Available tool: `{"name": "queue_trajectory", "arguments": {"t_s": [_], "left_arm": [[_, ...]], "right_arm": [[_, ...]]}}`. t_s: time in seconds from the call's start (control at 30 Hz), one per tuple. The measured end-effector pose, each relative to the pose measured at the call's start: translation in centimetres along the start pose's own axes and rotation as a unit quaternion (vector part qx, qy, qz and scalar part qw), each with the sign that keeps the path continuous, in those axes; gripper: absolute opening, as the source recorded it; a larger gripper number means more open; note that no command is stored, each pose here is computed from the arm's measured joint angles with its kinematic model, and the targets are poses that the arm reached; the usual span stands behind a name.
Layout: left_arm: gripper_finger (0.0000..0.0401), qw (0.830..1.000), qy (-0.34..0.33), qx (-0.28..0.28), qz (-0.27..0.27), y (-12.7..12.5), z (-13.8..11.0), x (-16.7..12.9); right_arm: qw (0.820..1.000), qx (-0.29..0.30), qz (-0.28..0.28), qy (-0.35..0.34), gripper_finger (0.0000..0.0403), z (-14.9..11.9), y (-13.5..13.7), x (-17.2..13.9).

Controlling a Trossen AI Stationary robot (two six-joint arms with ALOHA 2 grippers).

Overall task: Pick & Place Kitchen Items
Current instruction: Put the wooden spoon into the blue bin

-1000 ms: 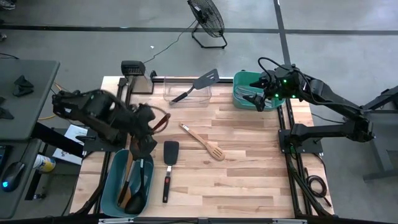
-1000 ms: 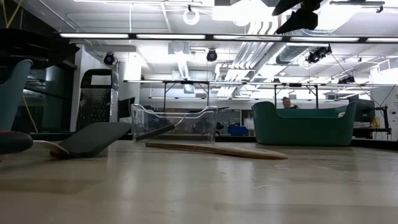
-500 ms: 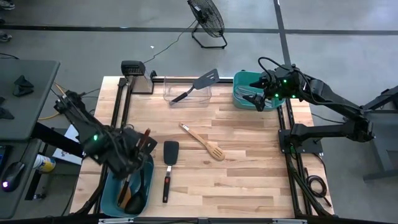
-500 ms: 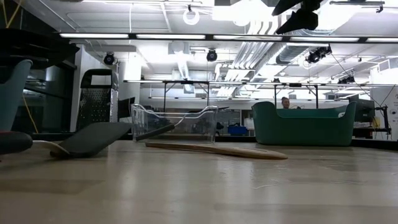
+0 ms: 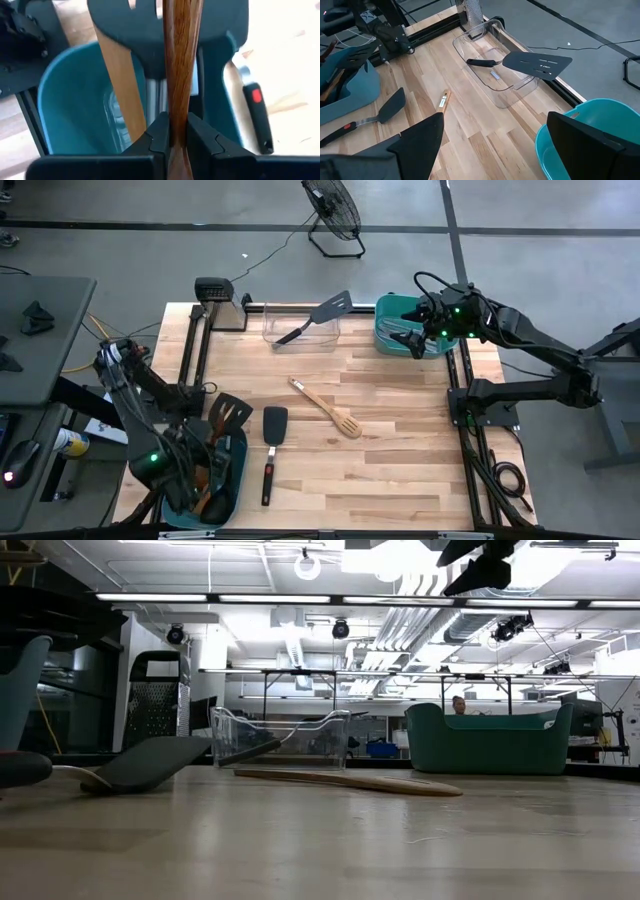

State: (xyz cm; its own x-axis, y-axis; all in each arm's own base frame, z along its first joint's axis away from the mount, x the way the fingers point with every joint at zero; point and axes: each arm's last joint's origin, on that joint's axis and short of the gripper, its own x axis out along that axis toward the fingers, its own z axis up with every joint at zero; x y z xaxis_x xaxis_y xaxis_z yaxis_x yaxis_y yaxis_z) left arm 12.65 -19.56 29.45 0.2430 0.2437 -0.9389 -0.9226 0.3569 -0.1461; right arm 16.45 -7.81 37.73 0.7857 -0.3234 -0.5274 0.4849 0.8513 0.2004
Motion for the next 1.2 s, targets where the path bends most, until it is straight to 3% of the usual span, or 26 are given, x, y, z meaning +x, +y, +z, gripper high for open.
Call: {"name": "queue_trajectory", "arguments": {"t_s": [0.27,0.53,0.77,1.2], "left_arm": [[0.0036,0.997,0.024,0.024,0.064,-1.3,-2.8,2.3],[0.0036,0.998,0.035,0.021,0.049,-2.3,-4.3,3.4],[0.0036,0.996,0.041,0.024,0.071,-2.7,-5.2,4.5],[0.0036,0.996,0.048,0.021,0.078,-3.0,-5.6,4.9]], "right_arm": [[1.0,0.002,0.0,0.0,0.0349,0.0,0.0,0.0],[1.0,0.006,0.0,0.0,0.0349,0.0,0.0,0.0],[1.0,0.017,0.0,0.0,0.0349,0.0,0.0,0.0],[1.0,0.027,-0.003,0.011,0.0349,-0.2,0.0,0.0]]}}
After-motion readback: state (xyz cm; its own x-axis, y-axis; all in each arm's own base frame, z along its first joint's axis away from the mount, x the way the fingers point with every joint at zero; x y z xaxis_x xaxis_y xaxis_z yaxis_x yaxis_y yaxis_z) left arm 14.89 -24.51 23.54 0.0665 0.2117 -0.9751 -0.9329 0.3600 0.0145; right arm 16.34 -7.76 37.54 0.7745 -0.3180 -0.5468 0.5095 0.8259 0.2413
